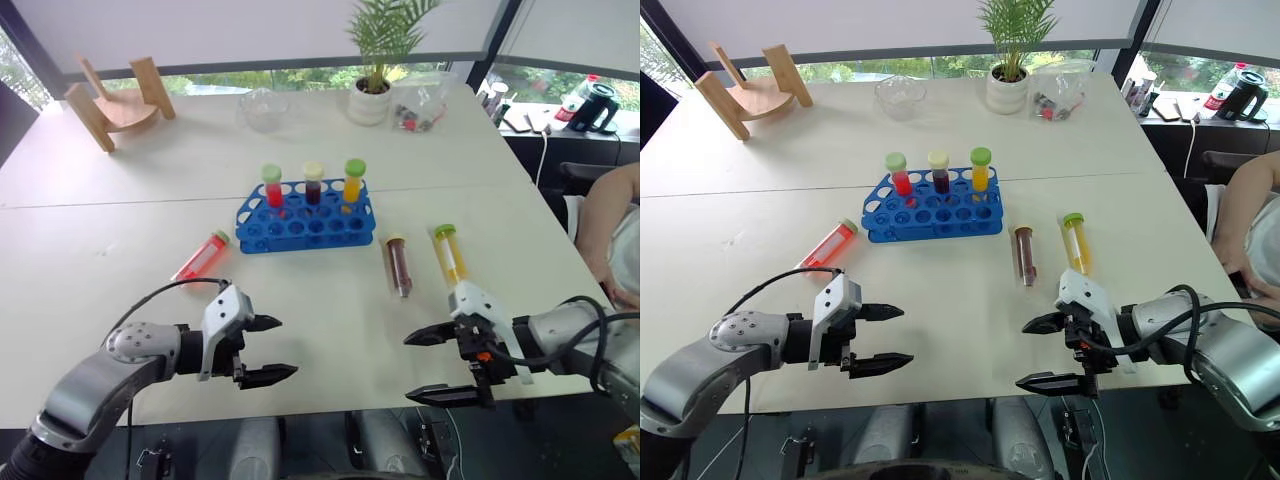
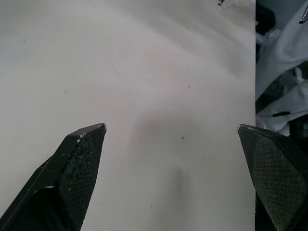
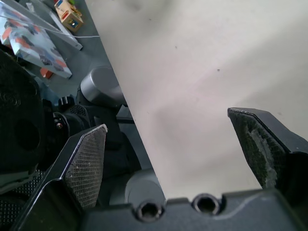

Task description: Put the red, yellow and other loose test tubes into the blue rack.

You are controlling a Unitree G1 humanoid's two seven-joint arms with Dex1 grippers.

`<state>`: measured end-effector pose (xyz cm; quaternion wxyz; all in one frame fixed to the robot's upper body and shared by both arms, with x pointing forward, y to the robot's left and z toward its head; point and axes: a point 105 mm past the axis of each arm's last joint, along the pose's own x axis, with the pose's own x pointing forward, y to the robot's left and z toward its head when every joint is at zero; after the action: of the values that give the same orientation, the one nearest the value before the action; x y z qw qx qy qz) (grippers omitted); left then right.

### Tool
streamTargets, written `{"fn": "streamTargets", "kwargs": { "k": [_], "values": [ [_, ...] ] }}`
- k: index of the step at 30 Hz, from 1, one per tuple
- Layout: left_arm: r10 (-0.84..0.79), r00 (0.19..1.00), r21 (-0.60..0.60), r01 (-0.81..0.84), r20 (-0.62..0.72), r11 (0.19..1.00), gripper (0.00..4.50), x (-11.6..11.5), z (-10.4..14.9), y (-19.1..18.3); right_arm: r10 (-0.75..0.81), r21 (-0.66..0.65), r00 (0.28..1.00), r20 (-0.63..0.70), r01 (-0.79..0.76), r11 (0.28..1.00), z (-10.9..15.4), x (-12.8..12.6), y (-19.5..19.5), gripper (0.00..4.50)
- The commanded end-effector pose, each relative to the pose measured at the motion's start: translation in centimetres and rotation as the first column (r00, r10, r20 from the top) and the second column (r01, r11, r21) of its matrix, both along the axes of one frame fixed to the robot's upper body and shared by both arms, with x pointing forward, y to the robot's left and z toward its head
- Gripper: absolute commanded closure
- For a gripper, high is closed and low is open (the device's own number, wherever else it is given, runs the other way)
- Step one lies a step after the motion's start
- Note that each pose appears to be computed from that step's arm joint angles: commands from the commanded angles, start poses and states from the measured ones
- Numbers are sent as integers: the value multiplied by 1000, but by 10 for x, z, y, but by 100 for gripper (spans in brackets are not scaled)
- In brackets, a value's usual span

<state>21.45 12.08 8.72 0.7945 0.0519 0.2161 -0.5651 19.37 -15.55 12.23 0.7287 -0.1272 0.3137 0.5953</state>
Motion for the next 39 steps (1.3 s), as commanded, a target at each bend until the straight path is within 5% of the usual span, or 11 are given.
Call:
{"fn": "streamTargets", "kwargs": {
  "k": [1,5,7,17,24,29,33,37,39],
  "values": [
    [-1,999,14,0,53,1000,1,7,4,0,1,15,999,52,-2,1000,23,4,-1,0],
    [-44,977,41,36,208,999,1,34,56,14,-210,82,954,214,197,977,110,65,-32,0],
    [-103,955,124,70,279,990,1,42,70,16,-301,-12,915,268,315,949,120,91,-57,0],
    [-229,889,206,158,396,966,1,46,105,8,-612,-356,791,22,578,734,90,153,-107,0],
    [-232,886,206,160,401,965,1,41,100,-2,-684,-398,723,-97,602,693,68,178,-91,0],
    [-188,900,179,126,393,976,1,38,94,-5,-644,-507,763,-47,537,674,36,186,-83,0],
    [-170,903,173,109,394,979,0,37,92,-7,-593,-592,805,23,489,641,18,189,-88,134],
    [-149,911,187,81,383,979,0,38,89,1,-586,-602,810,20,478,640,11,188,-90,345],
    [-134,915,185,66,380,980,0,41,89,5,-602,-547,796,56,529,649,16,194,-91,369]
  ]
}}
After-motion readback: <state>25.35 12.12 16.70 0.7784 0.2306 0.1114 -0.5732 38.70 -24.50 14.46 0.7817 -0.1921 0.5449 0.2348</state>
